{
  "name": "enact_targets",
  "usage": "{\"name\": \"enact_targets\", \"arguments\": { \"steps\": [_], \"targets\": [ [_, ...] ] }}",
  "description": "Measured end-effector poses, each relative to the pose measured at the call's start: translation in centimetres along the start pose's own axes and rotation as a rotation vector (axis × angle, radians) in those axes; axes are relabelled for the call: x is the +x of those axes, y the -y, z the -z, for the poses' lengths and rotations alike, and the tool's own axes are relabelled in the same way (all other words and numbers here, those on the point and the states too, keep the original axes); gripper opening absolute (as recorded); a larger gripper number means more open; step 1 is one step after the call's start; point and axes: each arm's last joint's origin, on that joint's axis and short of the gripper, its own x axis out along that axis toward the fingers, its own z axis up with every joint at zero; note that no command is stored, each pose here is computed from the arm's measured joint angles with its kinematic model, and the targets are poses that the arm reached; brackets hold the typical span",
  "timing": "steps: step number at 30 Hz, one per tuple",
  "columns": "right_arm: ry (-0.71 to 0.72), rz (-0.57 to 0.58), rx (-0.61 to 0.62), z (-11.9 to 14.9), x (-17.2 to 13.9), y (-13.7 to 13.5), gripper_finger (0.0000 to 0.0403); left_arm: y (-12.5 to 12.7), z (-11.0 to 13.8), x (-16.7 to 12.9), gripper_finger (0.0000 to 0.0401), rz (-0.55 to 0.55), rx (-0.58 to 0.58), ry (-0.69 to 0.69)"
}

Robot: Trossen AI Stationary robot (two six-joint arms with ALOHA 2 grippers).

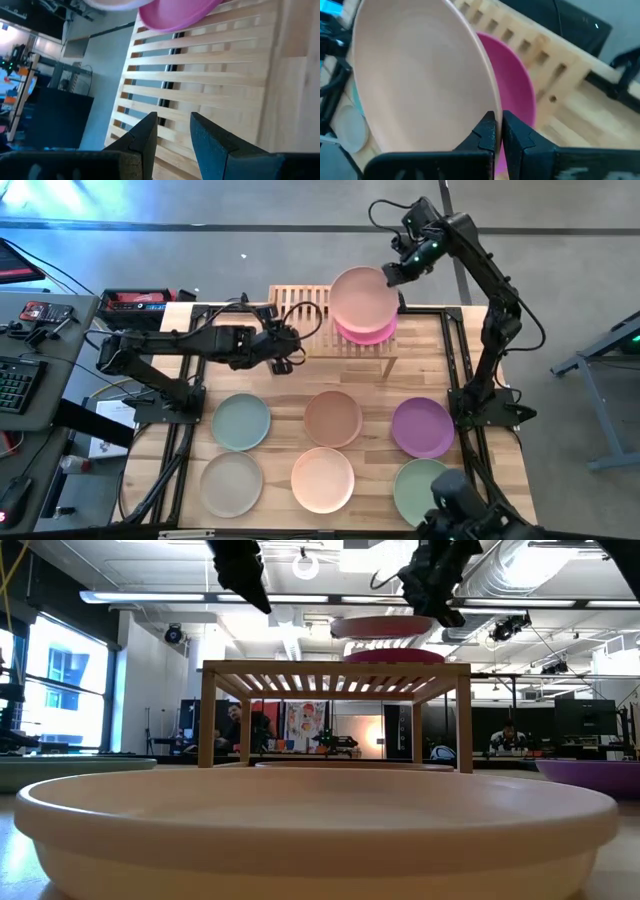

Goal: Place and stack plates onto a shelf
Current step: Stack the orange plate on top of the pink plate on the shelf

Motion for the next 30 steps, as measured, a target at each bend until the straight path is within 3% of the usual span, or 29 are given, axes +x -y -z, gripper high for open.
{"name": "enact_targets", "arguments": {
  "steps": [8,13,30],
  "targets": [
    [-0.034,0.078,0.002,0.1,0.4,0.5,0.0,-0.6,0.2,0.5,0.0106,-0.01,-0.015,-0.016],
    [-0.041,0.128,0.035,0.2,0.4,0.7,0.0,-0.7,0.3,0.7,0.0106,0.039,-0.024,-0.006],
    [-0.086,0.134,0.046,-0.2,1.8,0.5,0.0,-1.5,0.5,1.4,0.0106,0.027,-0.036,-0.025]
  ]
}}
